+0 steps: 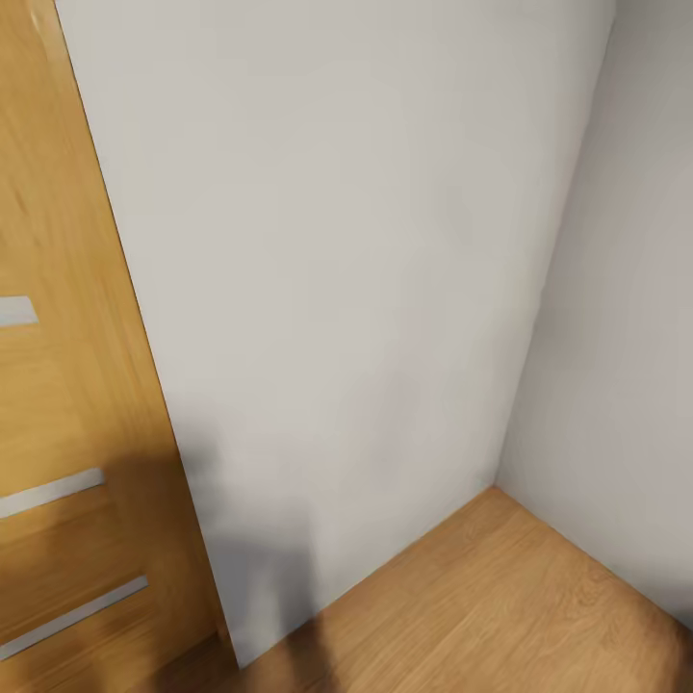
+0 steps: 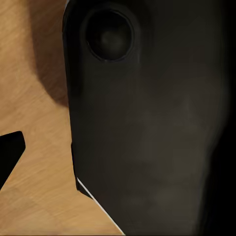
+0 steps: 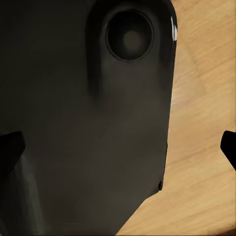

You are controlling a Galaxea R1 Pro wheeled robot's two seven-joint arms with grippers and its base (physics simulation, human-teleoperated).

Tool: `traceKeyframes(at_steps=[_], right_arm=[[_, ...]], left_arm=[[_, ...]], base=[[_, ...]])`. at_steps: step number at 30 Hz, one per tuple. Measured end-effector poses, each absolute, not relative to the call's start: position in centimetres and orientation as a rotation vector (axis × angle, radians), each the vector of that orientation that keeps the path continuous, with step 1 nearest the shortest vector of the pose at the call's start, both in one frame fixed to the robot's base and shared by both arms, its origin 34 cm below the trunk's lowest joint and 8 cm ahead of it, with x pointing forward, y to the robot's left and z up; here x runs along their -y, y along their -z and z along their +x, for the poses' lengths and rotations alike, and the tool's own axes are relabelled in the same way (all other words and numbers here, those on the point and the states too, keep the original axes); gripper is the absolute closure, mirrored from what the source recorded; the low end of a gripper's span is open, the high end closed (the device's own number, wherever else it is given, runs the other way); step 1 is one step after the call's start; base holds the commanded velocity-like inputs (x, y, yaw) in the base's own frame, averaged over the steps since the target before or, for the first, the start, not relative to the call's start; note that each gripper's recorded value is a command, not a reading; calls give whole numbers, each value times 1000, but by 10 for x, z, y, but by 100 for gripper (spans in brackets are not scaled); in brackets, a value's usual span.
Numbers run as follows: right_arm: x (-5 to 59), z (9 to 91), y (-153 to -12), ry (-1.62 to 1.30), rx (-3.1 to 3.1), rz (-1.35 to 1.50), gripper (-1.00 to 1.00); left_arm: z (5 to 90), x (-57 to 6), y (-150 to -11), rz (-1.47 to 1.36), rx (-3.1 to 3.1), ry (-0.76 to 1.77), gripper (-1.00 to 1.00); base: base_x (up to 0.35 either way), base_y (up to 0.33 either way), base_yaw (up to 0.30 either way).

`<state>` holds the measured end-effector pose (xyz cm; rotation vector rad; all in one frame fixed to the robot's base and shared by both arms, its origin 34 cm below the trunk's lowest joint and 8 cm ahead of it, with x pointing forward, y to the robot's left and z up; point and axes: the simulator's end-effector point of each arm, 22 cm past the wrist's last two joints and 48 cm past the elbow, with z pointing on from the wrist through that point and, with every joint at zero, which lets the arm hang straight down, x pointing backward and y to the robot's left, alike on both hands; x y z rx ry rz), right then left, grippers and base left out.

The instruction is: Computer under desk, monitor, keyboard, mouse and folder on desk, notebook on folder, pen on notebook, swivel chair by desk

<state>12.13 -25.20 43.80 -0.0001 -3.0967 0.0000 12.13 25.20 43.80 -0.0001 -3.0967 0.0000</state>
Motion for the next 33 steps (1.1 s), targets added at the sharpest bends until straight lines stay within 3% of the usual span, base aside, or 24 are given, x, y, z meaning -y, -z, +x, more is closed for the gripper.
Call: traceKeyframes(at_steps=[24,27,33], right_arm=[[215,141,-468,69,3179,-26,-100],[216,220,-482,73,3435,-38,-100],[218,259,-505,73,3597,-46,-100]], left_arm=[[138,-234,-467,5,3130,-33,-100],[158,-236,-472,8,3172,-25,-100],[194,-238,-484,13,3246,-19,-100]], base=[[0,0,0],[0,0,0],[0,0,0]])
